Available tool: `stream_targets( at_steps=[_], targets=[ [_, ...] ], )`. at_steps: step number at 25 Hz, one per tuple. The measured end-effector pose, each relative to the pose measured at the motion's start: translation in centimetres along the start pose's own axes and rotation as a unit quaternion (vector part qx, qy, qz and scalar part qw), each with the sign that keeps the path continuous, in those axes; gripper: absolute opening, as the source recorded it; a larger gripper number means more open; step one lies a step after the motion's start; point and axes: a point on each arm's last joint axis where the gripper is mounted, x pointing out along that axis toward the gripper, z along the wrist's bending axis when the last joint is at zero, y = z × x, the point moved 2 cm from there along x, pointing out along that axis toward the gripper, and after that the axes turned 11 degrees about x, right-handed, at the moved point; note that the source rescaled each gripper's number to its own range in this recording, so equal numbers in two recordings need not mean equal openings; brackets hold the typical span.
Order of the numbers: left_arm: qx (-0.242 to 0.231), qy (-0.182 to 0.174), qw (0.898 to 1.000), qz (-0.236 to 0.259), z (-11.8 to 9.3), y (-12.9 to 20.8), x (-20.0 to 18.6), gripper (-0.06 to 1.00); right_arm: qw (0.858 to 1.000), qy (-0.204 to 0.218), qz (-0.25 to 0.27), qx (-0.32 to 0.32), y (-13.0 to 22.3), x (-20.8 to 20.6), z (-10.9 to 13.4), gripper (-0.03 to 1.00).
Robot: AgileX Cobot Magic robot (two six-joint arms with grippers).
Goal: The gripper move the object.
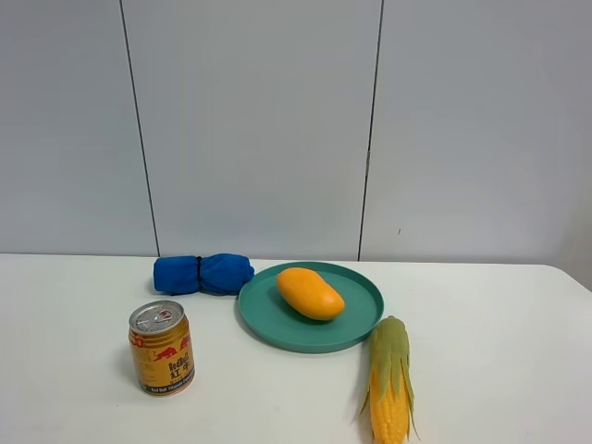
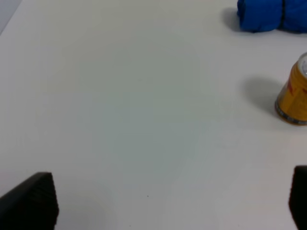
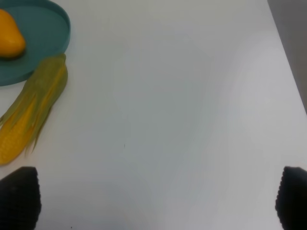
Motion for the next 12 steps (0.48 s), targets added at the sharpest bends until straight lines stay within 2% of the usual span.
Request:
stream_targets(
  at_steps=[12],
  targets=[
    [0.000, 0.000, 1.000, 0.000, 0.00, 0.00, 0.00, 1.00, 1.000, 0.000, 0.000, 0.000, 0.00, 0.00, 0.00, 0.99]
  ],
)
